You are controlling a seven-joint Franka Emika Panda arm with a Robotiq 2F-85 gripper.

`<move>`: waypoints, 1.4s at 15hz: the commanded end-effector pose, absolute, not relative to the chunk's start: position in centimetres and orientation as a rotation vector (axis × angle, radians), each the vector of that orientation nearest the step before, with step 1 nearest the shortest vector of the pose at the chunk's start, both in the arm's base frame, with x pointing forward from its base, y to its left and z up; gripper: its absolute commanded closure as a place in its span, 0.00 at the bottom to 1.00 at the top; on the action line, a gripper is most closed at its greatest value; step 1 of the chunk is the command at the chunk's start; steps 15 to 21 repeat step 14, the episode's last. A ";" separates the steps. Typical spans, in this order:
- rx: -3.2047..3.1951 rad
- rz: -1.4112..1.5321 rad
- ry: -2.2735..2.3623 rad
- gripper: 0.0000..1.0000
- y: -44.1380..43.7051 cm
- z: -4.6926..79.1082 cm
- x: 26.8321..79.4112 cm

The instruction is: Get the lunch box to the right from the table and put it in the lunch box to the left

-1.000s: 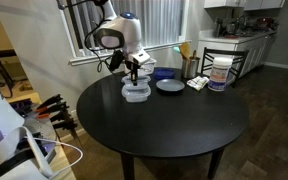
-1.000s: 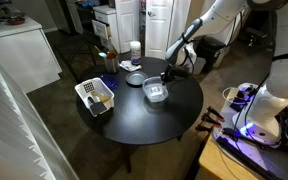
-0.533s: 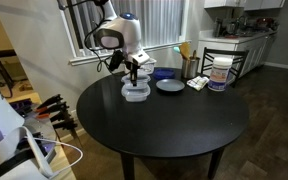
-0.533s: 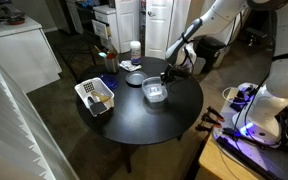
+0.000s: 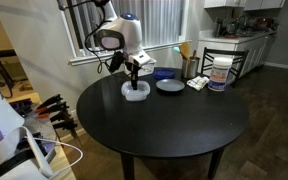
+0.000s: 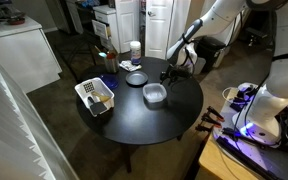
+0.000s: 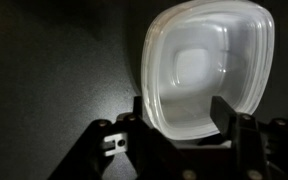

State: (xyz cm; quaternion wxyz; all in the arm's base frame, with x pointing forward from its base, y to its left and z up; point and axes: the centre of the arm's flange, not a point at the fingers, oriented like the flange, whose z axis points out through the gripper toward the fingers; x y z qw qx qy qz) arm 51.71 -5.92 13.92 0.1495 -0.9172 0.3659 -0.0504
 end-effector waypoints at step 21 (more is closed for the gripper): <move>-2.662 -0.179 0.993 0.00 -6.1 15.0 51.9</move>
